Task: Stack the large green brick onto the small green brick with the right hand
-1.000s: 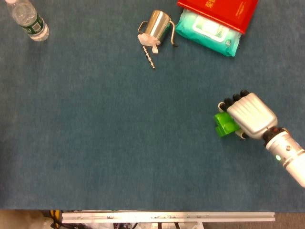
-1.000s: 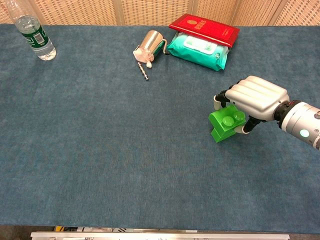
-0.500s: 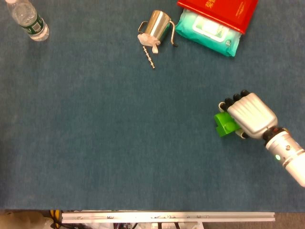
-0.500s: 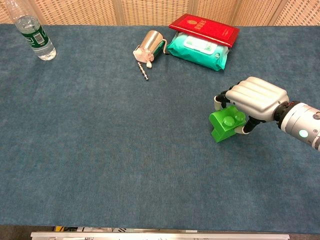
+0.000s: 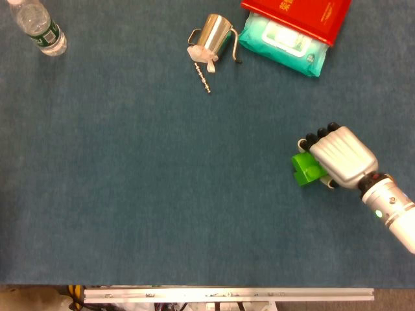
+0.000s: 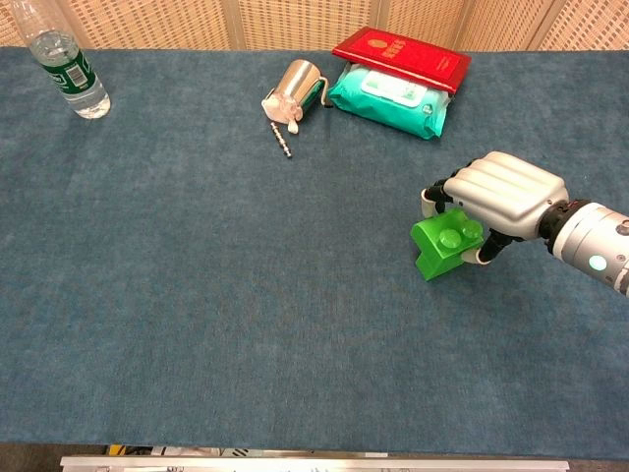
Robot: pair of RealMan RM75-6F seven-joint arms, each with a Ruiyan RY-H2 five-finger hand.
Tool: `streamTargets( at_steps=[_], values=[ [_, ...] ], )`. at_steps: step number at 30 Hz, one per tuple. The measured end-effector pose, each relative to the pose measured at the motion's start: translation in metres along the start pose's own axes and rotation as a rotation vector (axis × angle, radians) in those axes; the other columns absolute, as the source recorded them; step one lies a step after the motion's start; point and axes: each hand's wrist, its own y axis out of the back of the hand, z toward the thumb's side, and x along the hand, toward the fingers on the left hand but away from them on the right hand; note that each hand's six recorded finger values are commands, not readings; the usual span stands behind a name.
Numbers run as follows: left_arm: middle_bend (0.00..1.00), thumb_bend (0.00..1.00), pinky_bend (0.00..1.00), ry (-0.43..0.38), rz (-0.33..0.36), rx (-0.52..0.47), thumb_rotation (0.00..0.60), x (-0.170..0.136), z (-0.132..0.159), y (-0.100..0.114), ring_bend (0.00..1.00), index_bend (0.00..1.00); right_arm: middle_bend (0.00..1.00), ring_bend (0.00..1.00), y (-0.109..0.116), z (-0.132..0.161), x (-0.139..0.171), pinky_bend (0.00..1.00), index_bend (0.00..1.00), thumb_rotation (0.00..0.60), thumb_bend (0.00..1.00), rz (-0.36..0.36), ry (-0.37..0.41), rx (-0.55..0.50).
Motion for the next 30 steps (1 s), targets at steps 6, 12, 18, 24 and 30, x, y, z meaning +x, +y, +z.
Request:
streamTargets(
  at_steps=[6, 12, 18, 24, 30],
  values=[
    [0.18, 0.28, 0.12, -0.001, -0.001, 0.0, 0.6, 0.0, 0.0, 0.0, 0.18, 0.17, 0.39, 0.29, 0.002, 0.001, 0.002, 0.34, 0.39, 0.6, 0.25, -0.002, 0.014, -0.009],
    [0.18, 0.28, 0.12, -0.004, 0.002, 0.0, 0.6, 0.0, 0.001, 0.001, 0.18, 0.17, 0.3, 0.22, 0.006, 0.0, 0.004, 0.31, 0.23, 0.6, 0.19, -0.011, 0.023, -0.014],
    [0.18, 0.28, 0.12, -0.006, -0.001, 0.001, 0.6, 0.001, 0.002, 0.0, 0.18, 0.17, 0.28, 0.2, 0.012, -0.001, 0.007, 0.3, 0.18, 0.6, 0.13, -0.028, 0.022, -0.023],
    [0.18, 0.28, 0.12, -0.008, 0.003, 0.003, 0.6, 0.002, 0.003, 0.001, 0.18, 0.17, 0.27, 0.2, 0.023, -0.006, 0.012, 0.3, 0.18, 0.6, 0.13, -0.066, 0.014, -0.04],
    [0.18, 0.28, 0.12, -0.008, 0.005, 0.003, 0.6, 0.003, 0.004, 0.002, 0.18, 0.17, 0.27, 0.2, 0.036, -0.022, 0.023, 0.3, 0.18, 0.6, 0.13, -0.108, -0.029, -0.039]
  ],
)
